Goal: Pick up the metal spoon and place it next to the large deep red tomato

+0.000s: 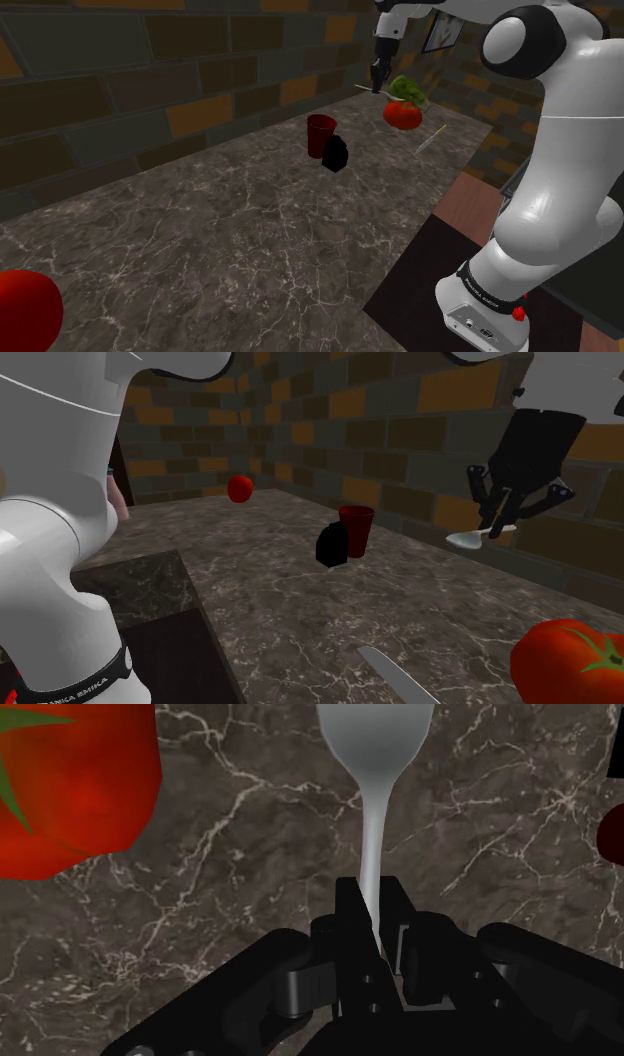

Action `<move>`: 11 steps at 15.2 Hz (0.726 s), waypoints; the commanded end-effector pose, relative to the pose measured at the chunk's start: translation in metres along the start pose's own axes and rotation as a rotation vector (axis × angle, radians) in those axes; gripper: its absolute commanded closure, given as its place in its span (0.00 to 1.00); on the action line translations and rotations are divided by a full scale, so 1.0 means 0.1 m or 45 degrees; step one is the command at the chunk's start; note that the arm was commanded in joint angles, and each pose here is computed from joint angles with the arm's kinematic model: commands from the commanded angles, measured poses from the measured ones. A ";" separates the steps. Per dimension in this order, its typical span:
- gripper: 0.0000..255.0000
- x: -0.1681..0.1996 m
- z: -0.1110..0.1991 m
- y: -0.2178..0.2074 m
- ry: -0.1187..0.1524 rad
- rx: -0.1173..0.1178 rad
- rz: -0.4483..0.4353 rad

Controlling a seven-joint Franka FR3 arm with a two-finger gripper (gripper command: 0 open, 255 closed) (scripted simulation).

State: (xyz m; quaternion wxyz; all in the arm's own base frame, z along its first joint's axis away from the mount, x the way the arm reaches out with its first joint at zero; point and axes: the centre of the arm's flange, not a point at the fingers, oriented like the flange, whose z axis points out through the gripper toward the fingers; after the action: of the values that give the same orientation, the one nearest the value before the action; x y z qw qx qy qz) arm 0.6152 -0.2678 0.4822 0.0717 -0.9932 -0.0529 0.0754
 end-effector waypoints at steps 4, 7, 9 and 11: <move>1.00 0.03 0.26 0.03 0.000 0.000 0.000; 1.00 0.06 0.41 0.06 0.000 0.000 0.000; 1.00 0.07 0.52 0.07 0.000 0.000 0.000; 1.00 0.09 0.62 0.09 0.000 0.000 0.000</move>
State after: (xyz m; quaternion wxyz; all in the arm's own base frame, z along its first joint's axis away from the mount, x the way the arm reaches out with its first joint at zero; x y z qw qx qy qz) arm 0.6143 -0.2666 0.4244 0.0717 -0.9932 -0.0531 0.0754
